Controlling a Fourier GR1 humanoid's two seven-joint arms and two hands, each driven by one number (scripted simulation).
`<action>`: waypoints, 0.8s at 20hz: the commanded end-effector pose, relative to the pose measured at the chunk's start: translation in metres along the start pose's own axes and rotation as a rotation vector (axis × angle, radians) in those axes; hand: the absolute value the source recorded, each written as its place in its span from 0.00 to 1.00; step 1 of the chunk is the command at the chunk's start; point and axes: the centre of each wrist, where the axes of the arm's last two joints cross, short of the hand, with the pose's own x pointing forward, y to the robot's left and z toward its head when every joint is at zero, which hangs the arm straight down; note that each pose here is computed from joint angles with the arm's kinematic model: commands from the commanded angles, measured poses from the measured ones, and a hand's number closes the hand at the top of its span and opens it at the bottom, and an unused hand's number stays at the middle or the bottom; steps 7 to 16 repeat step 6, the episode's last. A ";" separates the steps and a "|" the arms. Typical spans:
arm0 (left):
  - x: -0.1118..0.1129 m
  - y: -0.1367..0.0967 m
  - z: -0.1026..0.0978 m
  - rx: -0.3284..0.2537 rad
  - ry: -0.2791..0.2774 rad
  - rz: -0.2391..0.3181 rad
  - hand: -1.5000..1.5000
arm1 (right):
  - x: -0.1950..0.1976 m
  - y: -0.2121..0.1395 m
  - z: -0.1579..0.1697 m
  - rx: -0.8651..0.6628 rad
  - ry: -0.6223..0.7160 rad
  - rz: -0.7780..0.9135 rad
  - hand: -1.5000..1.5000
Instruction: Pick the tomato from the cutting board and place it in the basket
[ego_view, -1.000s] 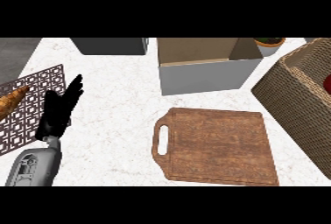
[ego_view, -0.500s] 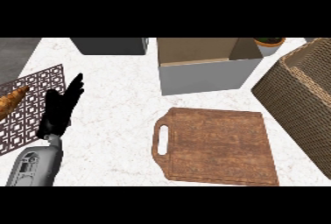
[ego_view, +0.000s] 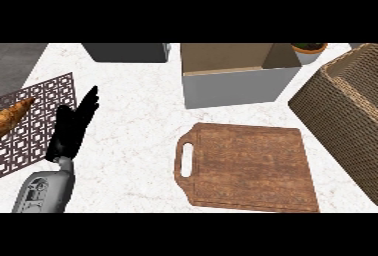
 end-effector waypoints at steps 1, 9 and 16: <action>0.008 -0.002 -0.003 -0.005 -0.007 0.005 0.50 | -0.023 -0.039 0.021 -0.043 0.076 -0.056 0.00; -0.001 0.008 -0.004 -0.008 0.001 0.011 0.50 | -0.038 -0.081 0.049 -0.062 0.083 -0.097 0.00; -0.001 0.008 -0.004 -0.008 0.001 0.011 0.50 | -0.038 -0.081 0.049 -0.062 0.083 -0.097 0.00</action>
